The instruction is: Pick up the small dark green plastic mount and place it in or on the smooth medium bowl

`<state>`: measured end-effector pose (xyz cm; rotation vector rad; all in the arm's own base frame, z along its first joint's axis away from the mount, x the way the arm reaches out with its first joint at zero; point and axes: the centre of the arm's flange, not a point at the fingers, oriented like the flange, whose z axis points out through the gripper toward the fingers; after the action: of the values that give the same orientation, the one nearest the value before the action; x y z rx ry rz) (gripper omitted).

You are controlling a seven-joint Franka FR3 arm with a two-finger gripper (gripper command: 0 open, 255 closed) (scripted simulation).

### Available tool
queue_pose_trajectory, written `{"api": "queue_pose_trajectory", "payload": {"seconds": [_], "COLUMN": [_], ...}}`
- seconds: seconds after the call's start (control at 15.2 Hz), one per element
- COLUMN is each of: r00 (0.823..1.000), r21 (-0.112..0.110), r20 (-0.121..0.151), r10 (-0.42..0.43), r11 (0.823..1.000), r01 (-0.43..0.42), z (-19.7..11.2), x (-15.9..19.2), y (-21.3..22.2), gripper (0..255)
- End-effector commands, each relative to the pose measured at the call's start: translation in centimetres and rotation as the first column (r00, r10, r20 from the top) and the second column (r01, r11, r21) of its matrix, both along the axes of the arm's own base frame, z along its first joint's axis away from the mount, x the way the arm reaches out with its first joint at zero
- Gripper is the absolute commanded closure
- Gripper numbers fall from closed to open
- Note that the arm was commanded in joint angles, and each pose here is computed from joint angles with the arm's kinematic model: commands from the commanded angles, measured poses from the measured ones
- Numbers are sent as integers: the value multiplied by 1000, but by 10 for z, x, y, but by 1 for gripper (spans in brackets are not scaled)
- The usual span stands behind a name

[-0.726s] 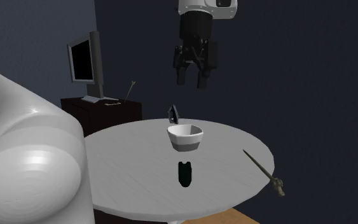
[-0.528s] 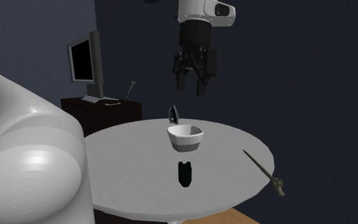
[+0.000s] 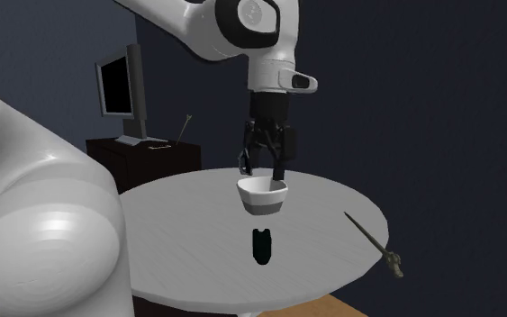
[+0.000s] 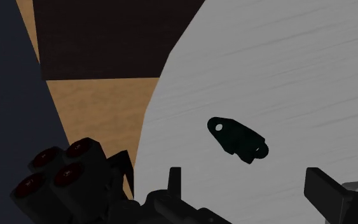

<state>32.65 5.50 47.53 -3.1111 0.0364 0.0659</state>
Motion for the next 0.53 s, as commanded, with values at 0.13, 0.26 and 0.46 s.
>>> {"api": "queue_pose_trajectory", "payload": {"seconds": [0.13,0.26,0.46], "r00": [1000,1000,1000], "r21": [-10,-15,-22], "r20": [14,19,26], "r10": [2,3,5], "r11": [1000,1000,1000], "r01": [-2,-3,-4], "z": [-49,-74,-110], "x": [7,11,18], "y": [21,31,45], "gripper": [0,0,0]}}
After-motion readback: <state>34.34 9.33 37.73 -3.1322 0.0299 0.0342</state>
